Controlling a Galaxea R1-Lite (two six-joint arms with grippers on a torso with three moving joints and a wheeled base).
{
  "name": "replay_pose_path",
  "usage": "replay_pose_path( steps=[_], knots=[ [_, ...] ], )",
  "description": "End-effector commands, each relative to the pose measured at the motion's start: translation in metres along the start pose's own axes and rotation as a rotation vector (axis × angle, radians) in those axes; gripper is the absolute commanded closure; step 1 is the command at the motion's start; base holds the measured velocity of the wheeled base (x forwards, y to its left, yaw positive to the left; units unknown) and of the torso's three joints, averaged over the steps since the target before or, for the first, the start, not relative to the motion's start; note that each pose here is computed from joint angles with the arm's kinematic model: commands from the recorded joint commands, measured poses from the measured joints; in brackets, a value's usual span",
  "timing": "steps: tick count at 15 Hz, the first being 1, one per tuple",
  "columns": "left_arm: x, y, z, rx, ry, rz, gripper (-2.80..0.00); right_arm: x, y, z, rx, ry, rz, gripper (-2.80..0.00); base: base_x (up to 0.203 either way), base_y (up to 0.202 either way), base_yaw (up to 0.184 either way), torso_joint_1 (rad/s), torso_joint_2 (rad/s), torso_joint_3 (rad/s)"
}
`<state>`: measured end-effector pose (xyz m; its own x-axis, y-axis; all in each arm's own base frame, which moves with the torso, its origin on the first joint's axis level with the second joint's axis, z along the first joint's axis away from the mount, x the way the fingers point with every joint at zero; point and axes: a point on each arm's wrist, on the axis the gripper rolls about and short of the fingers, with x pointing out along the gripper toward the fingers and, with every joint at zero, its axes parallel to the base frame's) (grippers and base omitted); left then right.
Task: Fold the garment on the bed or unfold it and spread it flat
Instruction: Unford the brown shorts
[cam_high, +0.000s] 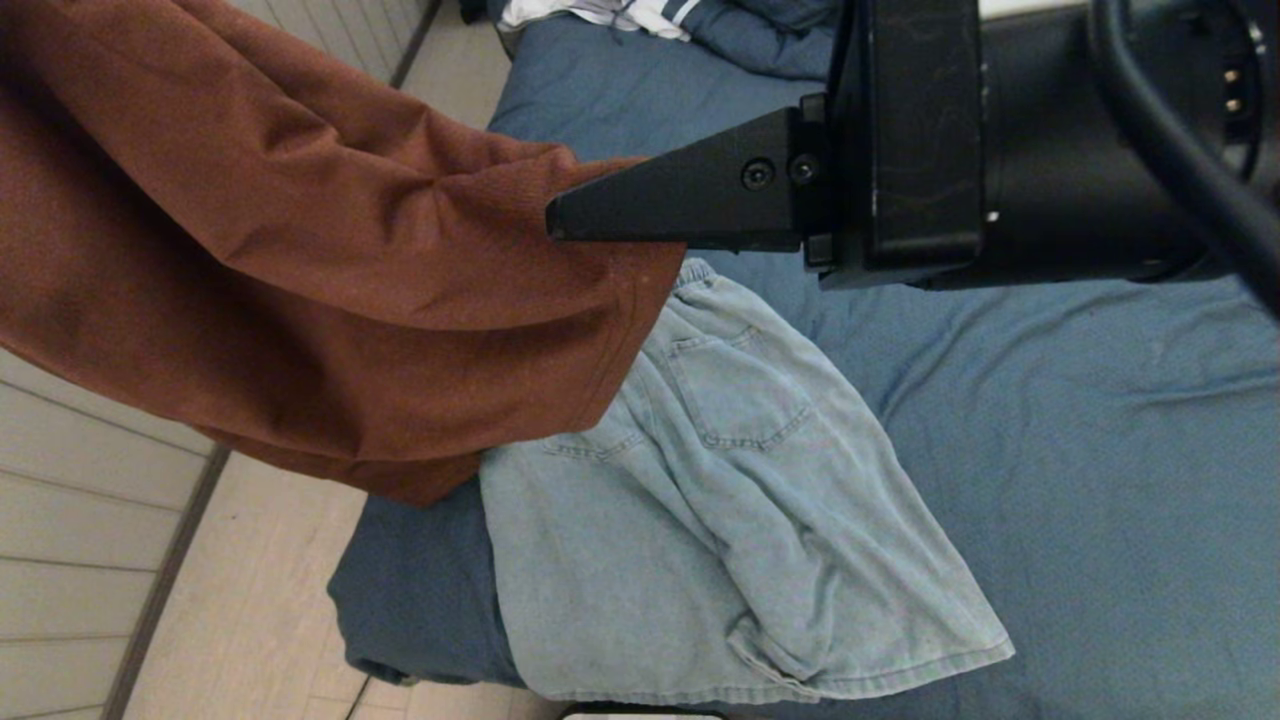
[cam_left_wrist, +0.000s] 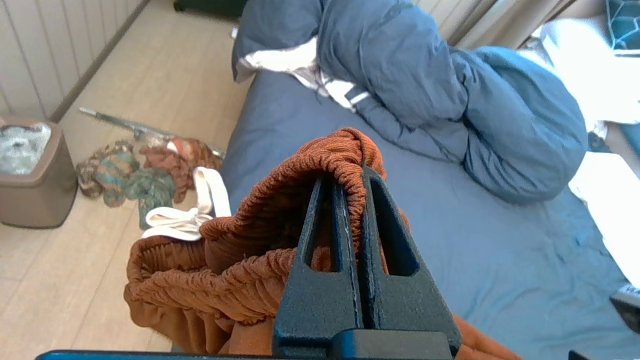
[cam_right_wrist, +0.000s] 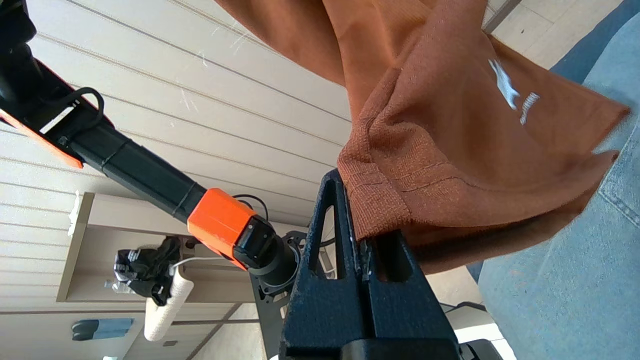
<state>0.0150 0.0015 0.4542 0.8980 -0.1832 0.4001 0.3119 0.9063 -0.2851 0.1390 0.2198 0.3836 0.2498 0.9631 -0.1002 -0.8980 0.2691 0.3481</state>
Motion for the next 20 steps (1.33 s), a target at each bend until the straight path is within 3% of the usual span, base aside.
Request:
replay_pose_path(
  steps=[1, 6, 8, 15, 20],
  knots=[
    [0.002, -0.001, 0.002, 0.011, -0.005, 0.021, 0.0, 0.001, 0.0, 0.0, 0.002, 0.004, 0.003, 0.0, 0.0, 0.0, 0.0, 0.0, 0.0, 0.0],
    [0.011, -0.006, -0.002, 0.051, 0.002, 0.04, 0.0, 0.01, -0.007, -0.007, 0.018, 0.032, -0.008, 0.0, 0.0, 0.0, 0.0, 0.0, 0.0, 0.0],
    [0.028, -0.016, -0.016, 0.067, 0.04, 0.039, 0.0, 0.007, -0.009, -0.007, 0.022, 0.032, -0.02, 0.0, 0.0, 0.0, 0.0, 0.0, 0.0, 0.0],
    [0.114, -0.084, -0.091, 0.075, 0.193, -0.018, 0.0, -0.048, -0.031, -0.008, 0.043, -0.033, -0.182, 0.0, 0.0, 0.0, 0.0, 0.0, 0.0, 0.0],
    [0.169, -0.138, -0.167, 0.08, 0.305, -0.041, 0.0, -0.111, -0.029, -0.04, 0.085, -0.062, -0.307, 0.0, 0.0, 0.0, 0.0, 0.0, 0.0, 0.0]
  ],
)
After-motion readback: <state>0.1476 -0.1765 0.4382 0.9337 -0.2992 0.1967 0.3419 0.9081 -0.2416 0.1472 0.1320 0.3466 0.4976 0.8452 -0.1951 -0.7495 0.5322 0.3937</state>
